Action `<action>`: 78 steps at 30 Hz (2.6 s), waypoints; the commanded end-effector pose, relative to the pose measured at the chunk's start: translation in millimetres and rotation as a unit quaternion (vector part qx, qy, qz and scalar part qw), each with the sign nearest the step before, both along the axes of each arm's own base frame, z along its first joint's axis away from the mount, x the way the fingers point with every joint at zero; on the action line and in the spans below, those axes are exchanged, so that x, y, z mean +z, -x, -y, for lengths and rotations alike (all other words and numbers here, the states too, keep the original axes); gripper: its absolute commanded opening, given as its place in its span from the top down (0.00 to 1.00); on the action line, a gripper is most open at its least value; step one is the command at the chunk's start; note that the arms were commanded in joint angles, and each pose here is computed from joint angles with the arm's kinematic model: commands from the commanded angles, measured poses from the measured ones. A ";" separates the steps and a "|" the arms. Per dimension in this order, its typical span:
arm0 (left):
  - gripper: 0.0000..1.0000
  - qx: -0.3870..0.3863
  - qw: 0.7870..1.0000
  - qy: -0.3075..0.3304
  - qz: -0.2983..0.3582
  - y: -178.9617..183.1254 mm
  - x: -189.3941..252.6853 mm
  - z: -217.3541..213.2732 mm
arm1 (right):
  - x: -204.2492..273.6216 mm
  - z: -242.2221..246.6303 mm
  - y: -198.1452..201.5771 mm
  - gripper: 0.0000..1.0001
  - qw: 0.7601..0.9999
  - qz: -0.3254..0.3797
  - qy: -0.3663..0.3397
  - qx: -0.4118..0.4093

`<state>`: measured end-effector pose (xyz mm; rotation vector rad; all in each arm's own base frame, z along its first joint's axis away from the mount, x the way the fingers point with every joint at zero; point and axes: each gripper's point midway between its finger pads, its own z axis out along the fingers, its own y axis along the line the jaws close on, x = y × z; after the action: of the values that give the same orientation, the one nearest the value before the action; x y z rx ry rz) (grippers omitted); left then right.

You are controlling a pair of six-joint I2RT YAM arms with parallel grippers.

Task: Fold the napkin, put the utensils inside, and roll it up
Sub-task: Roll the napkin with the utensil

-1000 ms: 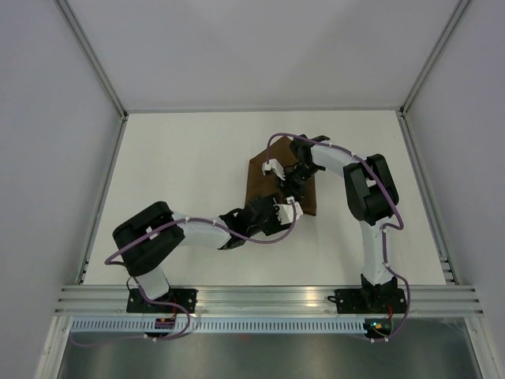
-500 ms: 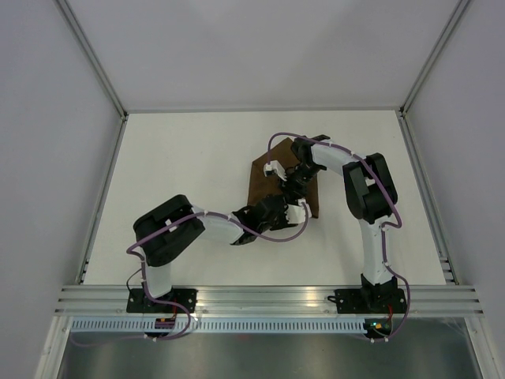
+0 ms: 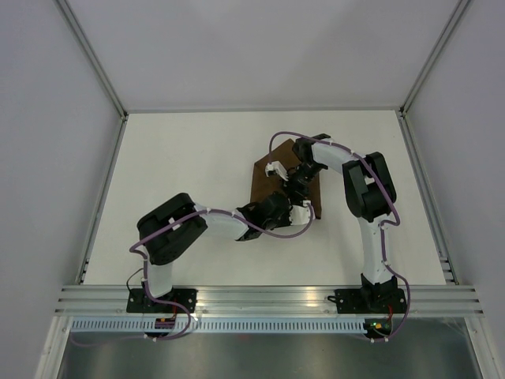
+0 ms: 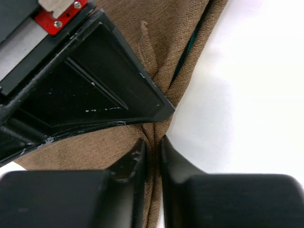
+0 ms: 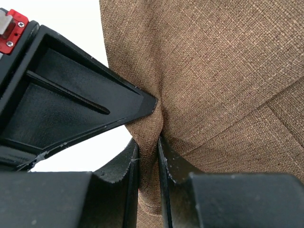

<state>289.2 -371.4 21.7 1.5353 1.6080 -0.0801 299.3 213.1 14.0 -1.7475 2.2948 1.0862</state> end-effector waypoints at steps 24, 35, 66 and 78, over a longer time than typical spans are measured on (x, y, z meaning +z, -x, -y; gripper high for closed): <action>0.98 -0.072 0.957 0.004 -0.283 65.2 -27.0 7.1 | 20.1 31.4 -11.4 0.47 0.998 0.044 0.022 -0.046; 0.98 -0.074 0.938 0.040 -0.336 60.8 -20.6 5.1 | 62.1 43.0 -32.8 0.44 0.990 0.083 -0.022 -0.108; 0.98 -0.050 0.737 0.184 -0.648 11.6 -7.9 -16.4 | 72.3 14.1 0.2 0.39 0.883 0.464 -0.056 -0.035; 0.98 -0.041 0.718 0.185 -0.670 12.7 -9.7 -16.0 | 31.6 -18.9 13.5 0.37 0.887 0.459 -0.030 0.041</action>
<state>277.2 -356.6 18.4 1.1812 2.2511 -1.8018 276.3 221.7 41.6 -1.7739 1.6389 0.2441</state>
